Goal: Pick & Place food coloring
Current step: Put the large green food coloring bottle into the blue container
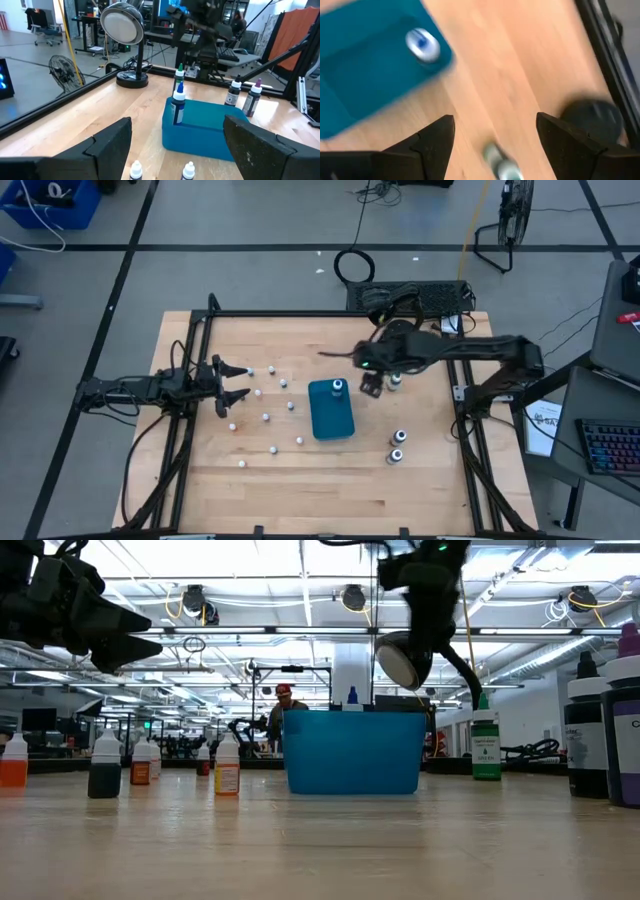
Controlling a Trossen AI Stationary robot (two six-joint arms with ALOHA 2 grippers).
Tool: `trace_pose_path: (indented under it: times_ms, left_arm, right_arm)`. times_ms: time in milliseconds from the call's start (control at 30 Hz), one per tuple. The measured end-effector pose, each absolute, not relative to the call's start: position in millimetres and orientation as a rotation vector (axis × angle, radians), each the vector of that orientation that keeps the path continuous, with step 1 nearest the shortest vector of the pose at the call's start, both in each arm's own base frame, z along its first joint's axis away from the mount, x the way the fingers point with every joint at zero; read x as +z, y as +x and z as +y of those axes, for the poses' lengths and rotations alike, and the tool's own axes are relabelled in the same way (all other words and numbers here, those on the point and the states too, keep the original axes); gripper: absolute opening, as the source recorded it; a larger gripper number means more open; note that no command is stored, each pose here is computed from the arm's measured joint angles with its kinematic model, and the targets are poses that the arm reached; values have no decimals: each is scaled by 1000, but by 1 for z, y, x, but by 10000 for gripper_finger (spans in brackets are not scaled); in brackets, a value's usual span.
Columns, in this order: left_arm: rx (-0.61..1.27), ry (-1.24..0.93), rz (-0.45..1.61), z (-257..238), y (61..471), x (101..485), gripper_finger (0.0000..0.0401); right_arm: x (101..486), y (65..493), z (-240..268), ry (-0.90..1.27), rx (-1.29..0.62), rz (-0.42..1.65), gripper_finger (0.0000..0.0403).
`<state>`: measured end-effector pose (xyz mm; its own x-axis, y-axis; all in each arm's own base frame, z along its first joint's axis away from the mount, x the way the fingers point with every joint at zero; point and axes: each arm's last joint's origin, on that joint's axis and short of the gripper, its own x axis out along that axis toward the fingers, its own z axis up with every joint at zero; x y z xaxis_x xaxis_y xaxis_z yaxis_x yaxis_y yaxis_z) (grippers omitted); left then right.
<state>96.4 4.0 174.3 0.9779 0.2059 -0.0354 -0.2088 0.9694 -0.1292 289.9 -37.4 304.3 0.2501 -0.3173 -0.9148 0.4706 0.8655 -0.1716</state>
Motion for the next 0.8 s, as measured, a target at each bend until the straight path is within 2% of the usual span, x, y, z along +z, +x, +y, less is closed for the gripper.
trace_pose_path:
  times_ms: [167, 333, 800]
  left_arm:
    - [210, -133, 21, 4, 96, 174, 308]
    - [210, -133, 22, 4, 96, 174, 308]
    - [210, -133, 22, 4, 96, 174, 308]
  right_arm:
    - [313, 259, -47, 275, -715, 1286, 265]
    - [296, 249, -55, 302, -766, 1381, 265]
    - [215, 236, -67, 442, -643, 1484, 265]
